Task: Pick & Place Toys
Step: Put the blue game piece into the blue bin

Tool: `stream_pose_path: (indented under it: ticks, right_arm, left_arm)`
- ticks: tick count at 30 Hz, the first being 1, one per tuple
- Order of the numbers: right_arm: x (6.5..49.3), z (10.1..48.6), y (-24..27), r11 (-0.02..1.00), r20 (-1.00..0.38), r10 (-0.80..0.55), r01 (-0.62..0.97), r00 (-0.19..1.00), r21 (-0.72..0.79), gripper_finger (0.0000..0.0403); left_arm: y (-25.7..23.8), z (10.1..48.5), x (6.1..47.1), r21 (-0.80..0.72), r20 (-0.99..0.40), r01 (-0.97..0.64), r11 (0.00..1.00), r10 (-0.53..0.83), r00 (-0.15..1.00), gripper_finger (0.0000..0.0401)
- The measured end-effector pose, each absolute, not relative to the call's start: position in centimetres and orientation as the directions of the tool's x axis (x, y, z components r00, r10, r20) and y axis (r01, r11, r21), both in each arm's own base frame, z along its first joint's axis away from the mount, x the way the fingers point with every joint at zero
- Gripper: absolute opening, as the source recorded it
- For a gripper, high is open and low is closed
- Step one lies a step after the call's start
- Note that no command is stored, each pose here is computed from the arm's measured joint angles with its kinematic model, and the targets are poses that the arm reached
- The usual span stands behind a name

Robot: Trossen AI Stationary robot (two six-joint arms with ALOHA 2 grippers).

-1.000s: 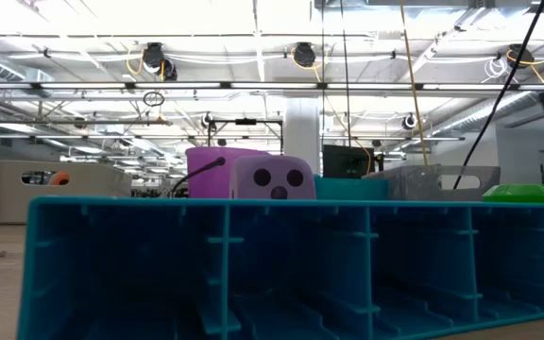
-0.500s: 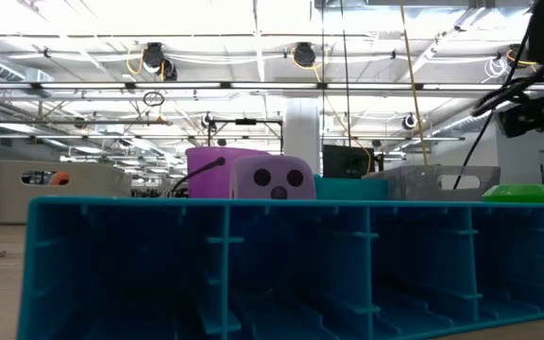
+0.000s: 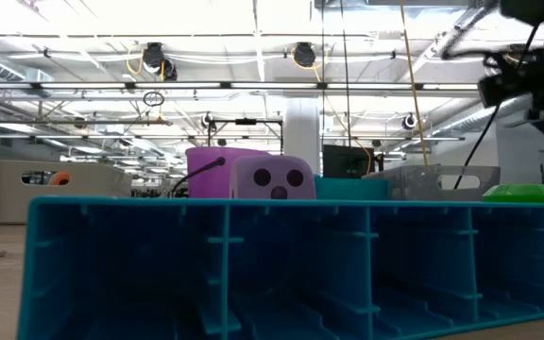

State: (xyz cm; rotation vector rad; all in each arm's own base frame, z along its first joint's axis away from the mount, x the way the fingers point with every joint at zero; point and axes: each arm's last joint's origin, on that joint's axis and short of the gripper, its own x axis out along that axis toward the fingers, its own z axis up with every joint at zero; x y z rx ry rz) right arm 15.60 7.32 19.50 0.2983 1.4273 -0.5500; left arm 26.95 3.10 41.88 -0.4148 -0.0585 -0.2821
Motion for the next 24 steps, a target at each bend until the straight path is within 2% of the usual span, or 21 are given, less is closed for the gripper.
stream_pose_path:
  ticks: [10,15,19,24]
  right_arm:
    - [15.8,21.5,7.3,0.823,-0.983,-0.143,0.565,0.113,-0.055,0.0000]
    - [16.5,22.2,7.6,0.830,-0.969,-0.051,0.550,0.241,0.093,0.0011]
    - [17.1,23.0,7.5,0.816,-0.930,-0.014,0.542,0.367,0.202,0.0043]
    - [18.0,24.1,6.7,0.774,-0.865,-0.021,0.555,0.502,0.303,0.0108]
  left_arm:
    - [3.1,41.9,27.0,-0.365,0.115,0.282,0.887,-0.258,0.959,0.0273]
    - [3.1,41.9,27.0,-0.366,0.115,0.282,0.887,-0.257,0.959,0.0273]
    - [3.1,41.9,26.9,-0.366,0.115,0.282,0.887,-0.257,0.959,0.0273]
    - [3.1,41.9,26.9,-0.372,0.115,0.281,0.884,-0.257,0.960,0.0273]
